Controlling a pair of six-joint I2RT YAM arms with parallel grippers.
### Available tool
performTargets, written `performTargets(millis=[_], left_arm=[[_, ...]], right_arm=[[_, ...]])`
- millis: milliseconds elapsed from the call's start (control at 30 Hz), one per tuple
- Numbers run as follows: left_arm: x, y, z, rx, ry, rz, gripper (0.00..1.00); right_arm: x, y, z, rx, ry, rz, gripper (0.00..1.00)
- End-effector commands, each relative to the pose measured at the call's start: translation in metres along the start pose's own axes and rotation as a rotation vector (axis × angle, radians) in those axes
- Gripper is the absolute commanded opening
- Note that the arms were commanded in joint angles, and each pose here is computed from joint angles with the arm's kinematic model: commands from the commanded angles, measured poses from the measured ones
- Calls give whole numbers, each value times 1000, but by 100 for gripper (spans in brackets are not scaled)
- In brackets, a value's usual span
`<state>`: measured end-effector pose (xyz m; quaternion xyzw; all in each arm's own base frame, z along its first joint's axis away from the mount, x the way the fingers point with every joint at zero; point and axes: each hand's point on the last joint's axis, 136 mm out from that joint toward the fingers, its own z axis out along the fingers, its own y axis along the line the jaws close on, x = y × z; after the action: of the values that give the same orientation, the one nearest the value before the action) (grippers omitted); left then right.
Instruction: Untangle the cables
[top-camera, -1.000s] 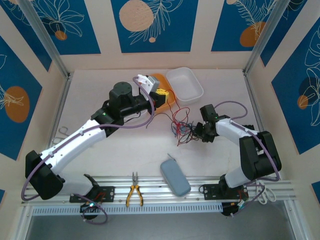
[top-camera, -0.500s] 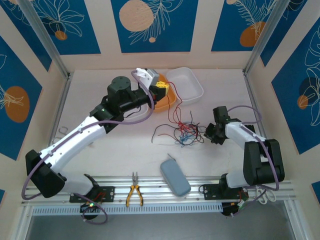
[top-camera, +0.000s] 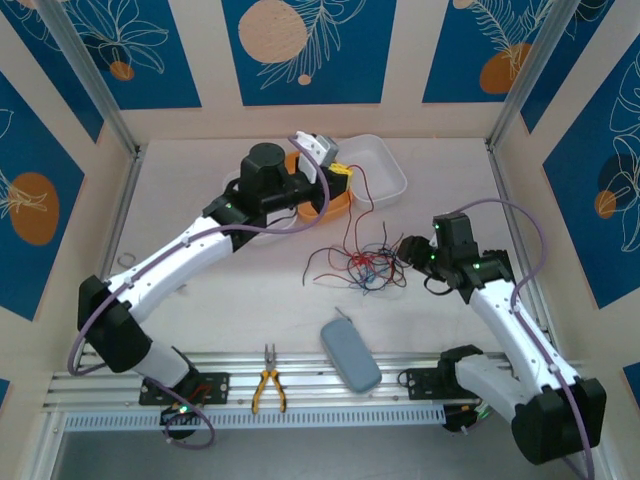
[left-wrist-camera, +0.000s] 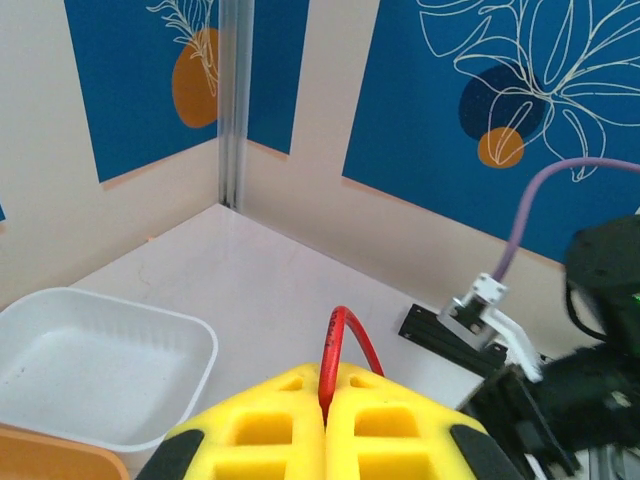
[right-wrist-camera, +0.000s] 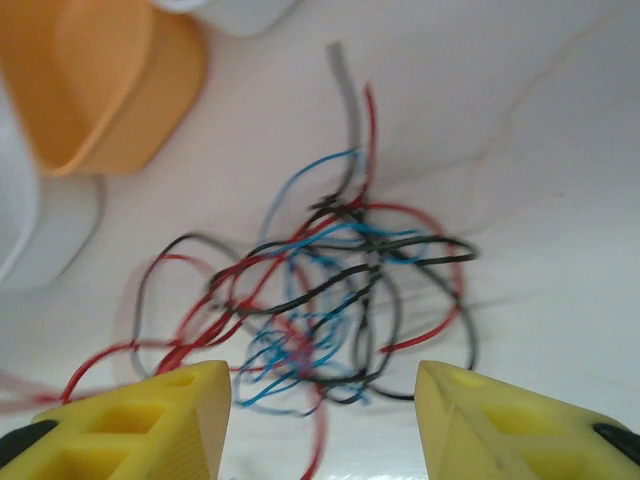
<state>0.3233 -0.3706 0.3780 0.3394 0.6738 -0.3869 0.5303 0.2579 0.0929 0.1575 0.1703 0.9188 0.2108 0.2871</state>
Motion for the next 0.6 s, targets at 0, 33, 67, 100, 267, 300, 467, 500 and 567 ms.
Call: performTargets(millis=[0,33,67,100,267,300,467,500,567], left_arm=[[-14,2,5,6,-21,-27,0],[-13,4,7,4,-18,-36,0],[-13,4,8,6,-16,-42,0],[-13,5,9,5,-16,-49,0],[-16,3,9,16,-20,-65,0],[-16,0,8,25,-20,-69,0],[-23,-8,-2,53,-35,-73,0],[-26,-10,-5,56,-41,-72,0],[-29,-15,-11,66,-50,-68,0]], right_arm=[[12,30,-8,-78,24,-61,53],[16,36,-8,-85,26,-87,54],[19,40,-6,-88,28,-109,54],[23,45,-4,-92,30,-136,55],[31,54,11,-62,28,-204,60],[31,57,15,-64,25,-211,61],[28,64,36,-42,43,-233,64],[28,63,42,-23,51,-236,64],[26,58,52,25,57,-234,64]])
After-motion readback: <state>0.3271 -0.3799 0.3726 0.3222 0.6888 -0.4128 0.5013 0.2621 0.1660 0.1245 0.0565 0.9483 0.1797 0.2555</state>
